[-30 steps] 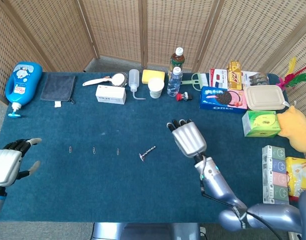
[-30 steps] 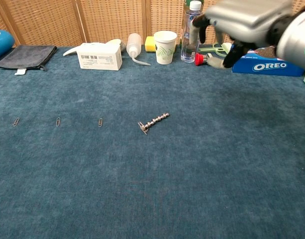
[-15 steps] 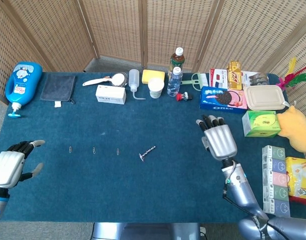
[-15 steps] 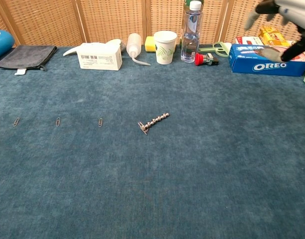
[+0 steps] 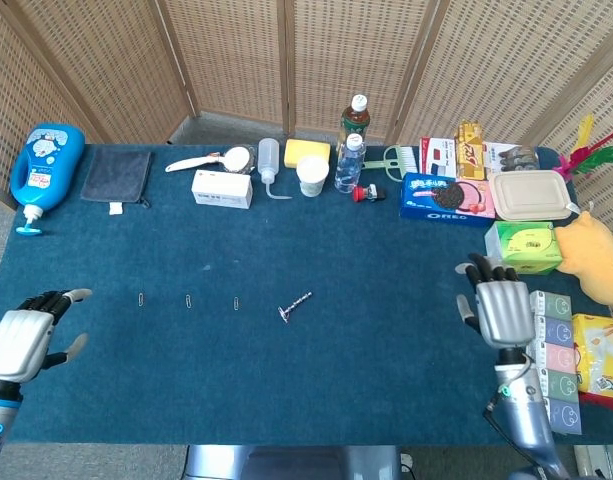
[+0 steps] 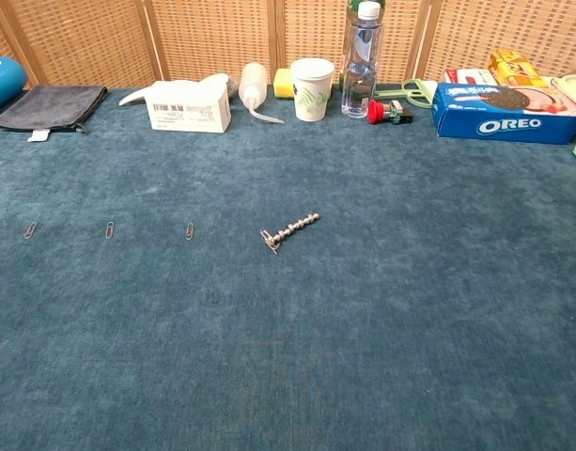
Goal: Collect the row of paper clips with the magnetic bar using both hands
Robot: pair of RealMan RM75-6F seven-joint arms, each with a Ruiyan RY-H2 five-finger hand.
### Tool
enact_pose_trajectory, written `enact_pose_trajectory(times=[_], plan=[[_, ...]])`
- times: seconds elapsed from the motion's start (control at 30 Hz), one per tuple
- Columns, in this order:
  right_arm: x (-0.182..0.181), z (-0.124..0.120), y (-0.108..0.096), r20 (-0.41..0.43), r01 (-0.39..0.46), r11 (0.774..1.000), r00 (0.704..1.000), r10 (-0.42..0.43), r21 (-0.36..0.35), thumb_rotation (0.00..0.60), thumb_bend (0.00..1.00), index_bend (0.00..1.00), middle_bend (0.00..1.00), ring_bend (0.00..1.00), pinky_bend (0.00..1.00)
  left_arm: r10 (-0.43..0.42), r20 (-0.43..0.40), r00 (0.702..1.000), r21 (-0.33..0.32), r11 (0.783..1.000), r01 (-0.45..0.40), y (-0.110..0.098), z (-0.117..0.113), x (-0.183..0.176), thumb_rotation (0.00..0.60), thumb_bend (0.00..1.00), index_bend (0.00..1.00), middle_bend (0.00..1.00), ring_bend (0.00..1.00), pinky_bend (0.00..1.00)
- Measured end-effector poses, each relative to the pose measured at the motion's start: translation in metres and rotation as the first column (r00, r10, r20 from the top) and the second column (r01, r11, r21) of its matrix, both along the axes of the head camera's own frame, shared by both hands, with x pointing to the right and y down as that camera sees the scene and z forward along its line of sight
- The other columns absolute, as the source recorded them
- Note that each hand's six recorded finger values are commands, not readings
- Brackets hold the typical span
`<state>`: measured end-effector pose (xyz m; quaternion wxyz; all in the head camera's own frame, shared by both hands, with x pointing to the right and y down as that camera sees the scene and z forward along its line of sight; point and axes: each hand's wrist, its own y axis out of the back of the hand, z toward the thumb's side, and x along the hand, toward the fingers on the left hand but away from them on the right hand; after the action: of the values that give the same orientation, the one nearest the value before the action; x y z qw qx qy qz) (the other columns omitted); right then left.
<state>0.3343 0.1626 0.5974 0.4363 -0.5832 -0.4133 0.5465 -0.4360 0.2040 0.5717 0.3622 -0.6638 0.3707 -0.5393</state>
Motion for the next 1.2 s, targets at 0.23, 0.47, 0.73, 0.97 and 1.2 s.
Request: enact_pose_trajectory(times=[0.23,0.47,0.73,0.97,1.2], plan=[[0.018,-0.008,0.013,0.007,-0.043,0.999,0.999,0.042,0.028,0.6,0.41,0.36,0.29,0.26,0.33,0.107,-0.027,0.994,0.003,0.994,-0.107,-0.025,0.011,0.026,0.6,0.51,0.24,0.32,0.28,0.33],[0.031,-0.016,0.021,0.01,-0.079,0.996,0.997,0.078,0.046,0.6,0.41,0.37,0.3,0.26,0.3,0.267,-0.07,0.961,0.002,0.963,-0.268,-0.06,0.025,0.071,0.6,0.51,0.24,0.32,0.28,0.3],[0.042,-0.023,0.028,0.026,-0.107,0.992,0.994,0.106,0.061,0.6,0.41,0.37,0.3,0.26,0.3,0.481,-0.141,0.866,-0.038,0.871,-0.49,-0.096,0.04,0.147,0.414,0.51,0.26,0.32,0.28,0.26],[0.052,-0.027,0.033,0.038,-0.134,0.989,0.991,0.132,0.065,0.6,0.42,0.38,0.3,0.26,0.3,0.641,-0.156,0.751,-0.082,0.75,-0.657,-0.116,0.055,0.222,0.24,0.51,0.25,0.26,0.21,0.23],[0.061,-0.026,0.034,0.049,-0.154,0.986,0.987,0.151,0.061,0.6,0.42,0.38,0.3,0.26,0.3,0.742,-0.079,0.665,-0.097,0.659,-0.746,-0.119,0.072,0.27,0.039,0.51,0.26,0.19,0.14,0.17]])
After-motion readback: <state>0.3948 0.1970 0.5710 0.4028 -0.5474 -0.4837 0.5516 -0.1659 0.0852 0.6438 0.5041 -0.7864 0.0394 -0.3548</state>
